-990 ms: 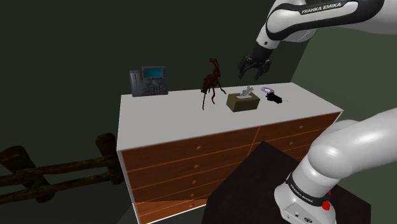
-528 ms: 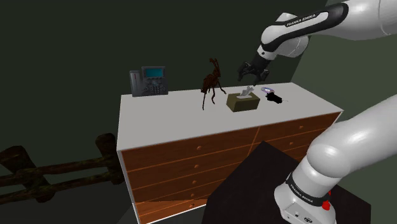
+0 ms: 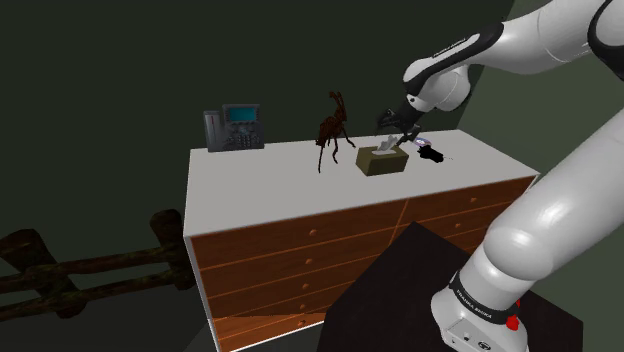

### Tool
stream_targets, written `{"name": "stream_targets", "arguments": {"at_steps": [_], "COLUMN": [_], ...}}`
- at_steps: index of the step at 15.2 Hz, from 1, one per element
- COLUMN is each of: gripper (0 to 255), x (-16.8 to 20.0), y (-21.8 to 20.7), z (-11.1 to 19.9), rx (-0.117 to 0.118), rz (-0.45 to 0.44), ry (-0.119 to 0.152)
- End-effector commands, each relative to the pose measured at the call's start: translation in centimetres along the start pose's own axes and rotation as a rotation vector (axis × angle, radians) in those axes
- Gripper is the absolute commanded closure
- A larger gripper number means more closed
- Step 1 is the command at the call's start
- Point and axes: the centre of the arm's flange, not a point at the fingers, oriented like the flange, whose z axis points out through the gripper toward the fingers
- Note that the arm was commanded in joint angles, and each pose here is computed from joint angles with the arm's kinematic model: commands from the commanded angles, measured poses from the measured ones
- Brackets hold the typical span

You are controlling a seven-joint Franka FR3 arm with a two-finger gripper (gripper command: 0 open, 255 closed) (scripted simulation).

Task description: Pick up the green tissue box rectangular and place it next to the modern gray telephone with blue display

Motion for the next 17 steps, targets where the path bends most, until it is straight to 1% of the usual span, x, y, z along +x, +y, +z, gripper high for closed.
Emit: {"name": "stream_targets", "arguments": {"at_steps": [1,6,14,15,17], "gripper": [0,0,0,255,255], "x": [0.2,0.2,0.2,0.2,0.2], "y": [0.3,0.3,0.3,0.3,0.3], "z": [1.0,3.9,3.9,3.9,3.9], "rx": [0.003,0.003,0.003,0.003,0.003], "rz": [0.011,0.011,0.011,0.011,0.011], "ry": [0.004,0.004,0.004,0.004,0.004]}}
